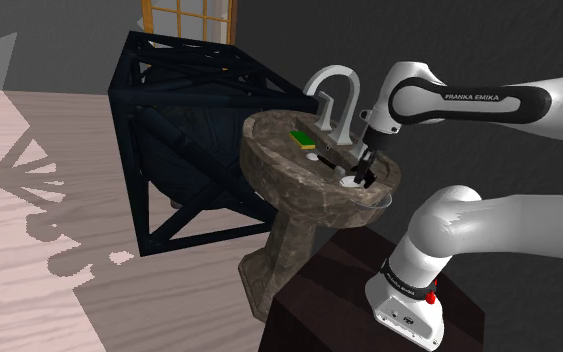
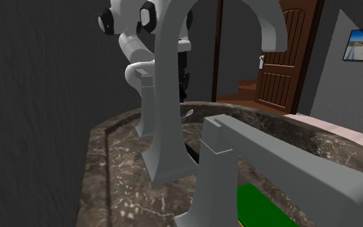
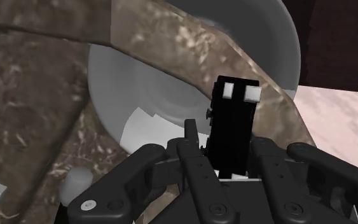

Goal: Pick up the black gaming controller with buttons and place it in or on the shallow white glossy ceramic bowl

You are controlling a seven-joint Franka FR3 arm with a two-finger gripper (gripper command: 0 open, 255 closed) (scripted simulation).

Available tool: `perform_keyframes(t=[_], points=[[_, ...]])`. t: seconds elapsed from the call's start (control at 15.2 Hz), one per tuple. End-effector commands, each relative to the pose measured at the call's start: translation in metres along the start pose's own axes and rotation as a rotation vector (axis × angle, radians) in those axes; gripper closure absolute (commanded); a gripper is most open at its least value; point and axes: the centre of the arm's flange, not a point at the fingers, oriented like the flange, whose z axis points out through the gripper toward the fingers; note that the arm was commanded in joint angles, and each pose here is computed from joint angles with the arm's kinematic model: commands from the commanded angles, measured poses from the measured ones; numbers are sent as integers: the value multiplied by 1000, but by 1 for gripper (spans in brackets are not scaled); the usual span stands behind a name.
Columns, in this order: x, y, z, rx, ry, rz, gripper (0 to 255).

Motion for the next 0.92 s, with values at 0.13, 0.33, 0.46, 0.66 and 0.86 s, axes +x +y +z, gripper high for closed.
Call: perform_keyframes(t=[0.13, 0.33, 0.46, 0.66, 0.86], points=[[-5, -2, 11, 20, -52, -1, 255], [-4, -3, 12, 19, -52, -1, 0], [-3, -2, 12, 19, -51, -1, 0], [-5, -2, 11, 20, -52, -1, 0], [-3, -2, -28, 20, -52, -1, 0]])
